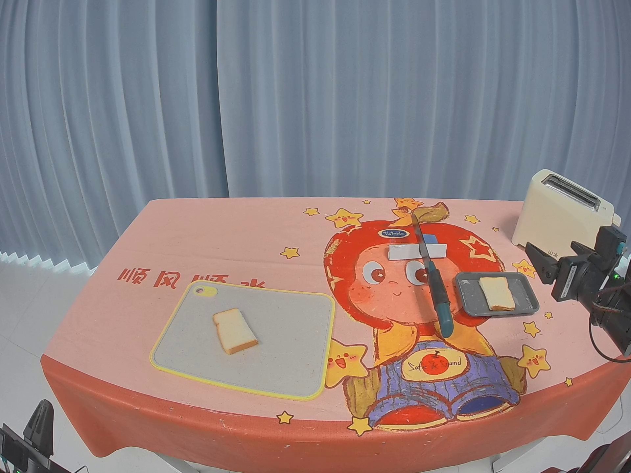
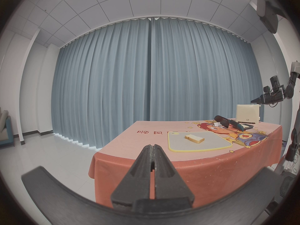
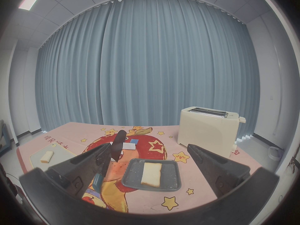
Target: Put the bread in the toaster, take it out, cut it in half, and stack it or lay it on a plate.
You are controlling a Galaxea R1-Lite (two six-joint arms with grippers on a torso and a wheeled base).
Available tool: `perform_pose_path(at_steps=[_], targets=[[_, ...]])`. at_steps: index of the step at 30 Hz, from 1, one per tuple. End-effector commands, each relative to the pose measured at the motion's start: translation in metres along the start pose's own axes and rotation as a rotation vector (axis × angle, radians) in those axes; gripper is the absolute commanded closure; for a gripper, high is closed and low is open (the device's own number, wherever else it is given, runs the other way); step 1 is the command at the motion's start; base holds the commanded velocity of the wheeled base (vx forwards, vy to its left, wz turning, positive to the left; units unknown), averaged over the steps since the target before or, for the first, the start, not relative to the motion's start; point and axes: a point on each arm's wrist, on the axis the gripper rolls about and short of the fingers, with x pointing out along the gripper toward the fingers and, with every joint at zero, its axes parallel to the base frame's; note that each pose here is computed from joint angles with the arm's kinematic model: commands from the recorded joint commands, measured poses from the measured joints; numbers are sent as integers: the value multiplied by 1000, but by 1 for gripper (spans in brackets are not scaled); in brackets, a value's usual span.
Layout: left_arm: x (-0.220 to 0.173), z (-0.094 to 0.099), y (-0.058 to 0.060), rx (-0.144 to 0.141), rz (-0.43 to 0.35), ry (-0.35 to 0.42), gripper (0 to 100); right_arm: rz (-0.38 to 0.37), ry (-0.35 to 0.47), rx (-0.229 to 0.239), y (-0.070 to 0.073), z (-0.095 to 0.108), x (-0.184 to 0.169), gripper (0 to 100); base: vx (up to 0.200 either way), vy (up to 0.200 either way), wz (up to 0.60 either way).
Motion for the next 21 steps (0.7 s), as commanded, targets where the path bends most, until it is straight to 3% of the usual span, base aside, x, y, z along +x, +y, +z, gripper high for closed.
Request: perform_pose_path(at_steps=[1, 5, 15, 21], targets=[[0, -5, 0, 0, 1, 0, 100, -25, -23, 12, -6, 3, -4, 0, 0, 0, 0], [0, -5, 0, 0, 1, 0, 100, -71, -42, 19, -17, 7, -6, 0, 0, 0, 0], [0, -5, 0, 0, 1, 2, 100, -7, -36, -6, -17, 0, -16, 0, 0, 0, 0], [0, -5, 0, 0, 1, 2, 100, -11, -29, -23, -22, -10, -30, 0, 0, 0, 0]])
